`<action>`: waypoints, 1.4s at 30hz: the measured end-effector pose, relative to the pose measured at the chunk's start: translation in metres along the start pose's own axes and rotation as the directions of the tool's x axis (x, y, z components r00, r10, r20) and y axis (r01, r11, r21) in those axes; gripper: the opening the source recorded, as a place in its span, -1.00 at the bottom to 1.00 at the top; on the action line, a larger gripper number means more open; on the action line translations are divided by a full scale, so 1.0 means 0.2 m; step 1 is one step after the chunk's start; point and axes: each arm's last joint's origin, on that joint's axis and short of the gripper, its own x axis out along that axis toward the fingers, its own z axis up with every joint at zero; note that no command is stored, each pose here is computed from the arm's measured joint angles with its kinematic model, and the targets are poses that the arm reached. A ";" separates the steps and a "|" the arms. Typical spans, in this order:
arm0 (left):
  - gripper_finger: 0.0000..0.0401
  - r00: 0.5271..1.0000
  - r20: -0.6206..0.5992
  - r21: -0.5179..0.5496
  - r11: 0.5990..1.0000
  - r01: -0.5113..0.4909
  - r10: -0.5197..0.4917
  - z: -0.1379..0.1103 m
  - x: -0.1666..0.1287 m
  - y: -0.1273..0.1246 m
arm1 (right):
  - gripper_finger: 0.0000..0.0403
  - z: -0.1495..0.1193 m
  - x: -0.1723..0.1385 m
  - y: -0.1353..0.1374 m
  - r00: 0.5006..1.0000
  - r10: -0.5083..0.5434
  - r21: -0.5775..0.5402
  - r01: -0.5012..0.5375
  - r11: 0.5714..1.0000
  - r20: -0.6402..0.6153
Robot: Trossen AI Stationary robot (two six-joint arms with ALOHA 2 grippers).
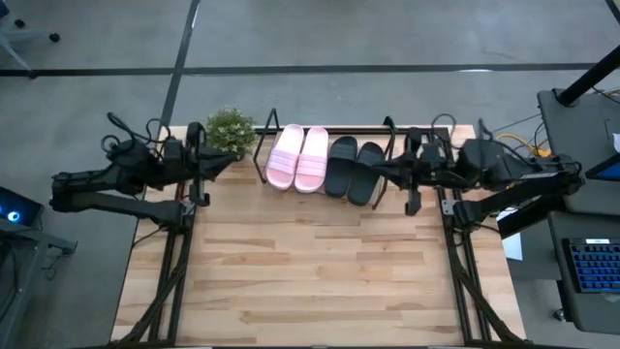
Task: Pick and place slides into the shelf
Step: Return to Home Position
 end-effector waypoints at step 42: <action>-1.00 0.984 -0.164 0.075 0.996 -0.058 0.069 -0.46 -0.51 0.06 | -0.96 -0.86 -0.38 -0.16 0.995 -0.023 -0.008 0.023 1.000 0.095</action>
